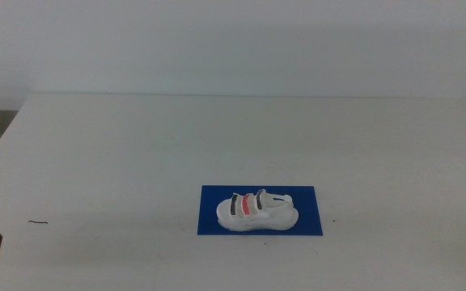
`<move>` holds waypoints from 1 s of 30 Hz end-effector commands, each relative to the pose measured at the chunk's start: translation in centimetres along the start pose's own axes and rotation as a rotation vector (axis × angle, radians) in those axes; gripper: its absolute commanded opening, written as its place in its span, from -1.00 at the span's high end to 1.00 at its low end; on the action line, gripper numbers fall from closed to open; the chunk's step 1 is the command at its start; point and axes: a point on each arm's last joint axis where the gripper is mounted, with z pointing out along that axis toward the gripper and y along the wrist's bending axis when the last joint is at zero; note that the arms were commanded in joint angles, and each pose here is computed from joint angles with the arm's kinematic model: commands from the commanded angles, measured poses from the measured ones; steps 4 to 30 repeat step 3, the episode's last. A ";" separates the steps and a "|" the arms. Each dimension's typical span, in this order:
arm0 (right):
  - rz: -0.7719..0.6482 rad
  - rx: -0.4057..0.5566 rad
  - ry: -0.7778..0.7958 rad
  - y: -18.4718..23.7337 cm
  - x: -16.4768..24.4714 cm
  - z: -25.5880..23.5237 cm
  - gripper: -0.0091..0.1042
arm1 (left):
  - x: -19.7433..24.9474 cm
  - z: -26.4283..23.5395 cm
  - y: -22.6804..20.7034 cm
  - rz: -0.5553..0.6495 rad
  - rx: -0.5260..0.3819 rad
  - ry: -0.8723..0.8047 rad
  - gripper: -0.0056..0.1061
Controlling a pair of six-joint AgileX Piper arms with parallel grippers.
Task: Use one arm to grab the shoe from the table and place it on the mat.
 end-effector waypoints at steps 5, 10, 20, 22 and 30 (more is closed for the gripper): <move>-0.009 -0.002 -0.012 0.0 0.0 0.0 -0.56 | 0.0 0.0 0.0 0.011 -0.001 -0.009 -0.78; -0.009 -0.002 -0.012 0.0 0.0 0.0 -0.56 | 0.0 0.0 0.0 0.011 -0.001 -0.009 -0.78; -0.009 -0.002 -0.012 0.0 0.0 0.0 -0.56 | 0.0 0.0 0.0 0.011 -0.001 -0.009 -0.78; -0.009 -0.002 -0.012 0.0 0.0 0.0 -0.56 | 0.0 0.0 0.0 0.011 -0.001 -0.009 -0.78; -0.009 -0.002 -0.012 0.0 0.0 0.0 -0.56 | 0.0 0.0 0.0 0.011 -0.001 -0.009 -0.78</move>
